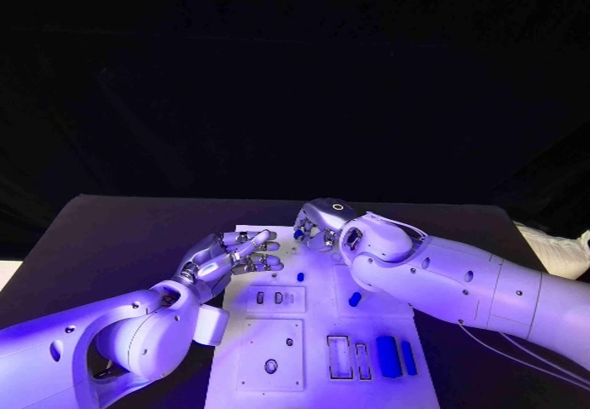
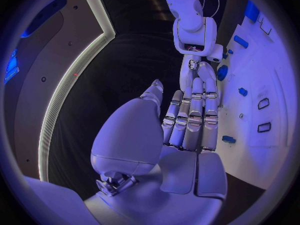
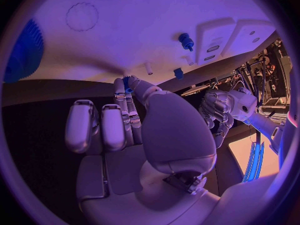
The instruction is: Assemble the parts on the task board
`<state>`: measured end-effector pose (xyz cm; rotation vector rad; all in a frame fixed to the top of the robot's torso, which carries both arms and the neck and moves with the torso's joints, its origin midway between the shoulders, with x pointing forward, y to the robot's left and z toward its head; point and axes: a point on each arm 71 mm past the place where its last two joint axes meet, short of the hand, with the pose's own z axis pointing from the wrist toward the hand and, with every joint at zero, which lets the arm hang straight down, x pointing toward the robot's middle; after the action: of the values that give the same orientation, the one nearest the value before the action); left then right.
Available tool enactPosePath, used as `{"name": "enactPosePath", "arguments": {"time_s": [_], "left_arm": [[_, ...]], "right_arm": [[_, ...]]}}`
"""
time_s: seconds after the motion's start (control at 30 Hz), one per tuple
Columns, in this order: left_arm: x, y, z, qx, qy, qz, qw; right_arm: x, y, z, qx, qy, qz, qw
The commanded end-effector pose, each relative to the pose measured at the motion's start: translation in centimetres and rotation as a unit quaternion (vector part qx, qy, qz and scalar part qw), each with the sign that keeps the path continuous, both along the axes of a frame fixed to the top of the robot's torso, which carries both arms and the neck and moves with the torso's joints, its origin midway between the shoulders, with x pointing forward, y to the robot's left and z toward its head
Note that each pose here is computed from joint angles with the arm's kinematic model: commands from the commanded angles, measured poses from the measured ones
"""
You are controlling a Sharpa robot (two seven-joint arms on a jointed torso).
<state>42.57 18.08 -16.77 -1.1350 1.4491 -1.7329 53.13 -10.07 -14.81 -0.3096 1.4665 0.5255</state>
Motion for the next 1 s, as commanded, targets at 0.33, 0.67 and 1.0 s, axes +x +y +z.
{"name": "enactPosePath", "arguments": {"time_s": [0.33, 0.67, 1.0], "left_arm": [[-0.06, -0.2, 0.18, -0.006, -0.002, -0.009, 1.0], [-0.02, -0.1, 0.16, -0.004, -0.001, -0.007, 1.0], [-0.04, 0.3, 0.16, -0.003, 0.0, -0.002, 1.0]], "right_arm": [[0.2, -0.1, -0.4, -0.018, 0.007, -0.005, 1.0], [-0.4, -1.3, 0.1, 0.011, 0.005, -0.002, 1.0], [-2.5, -6.4, 1.3, 0.041, 0.043, -0.032, 0.998]]}}
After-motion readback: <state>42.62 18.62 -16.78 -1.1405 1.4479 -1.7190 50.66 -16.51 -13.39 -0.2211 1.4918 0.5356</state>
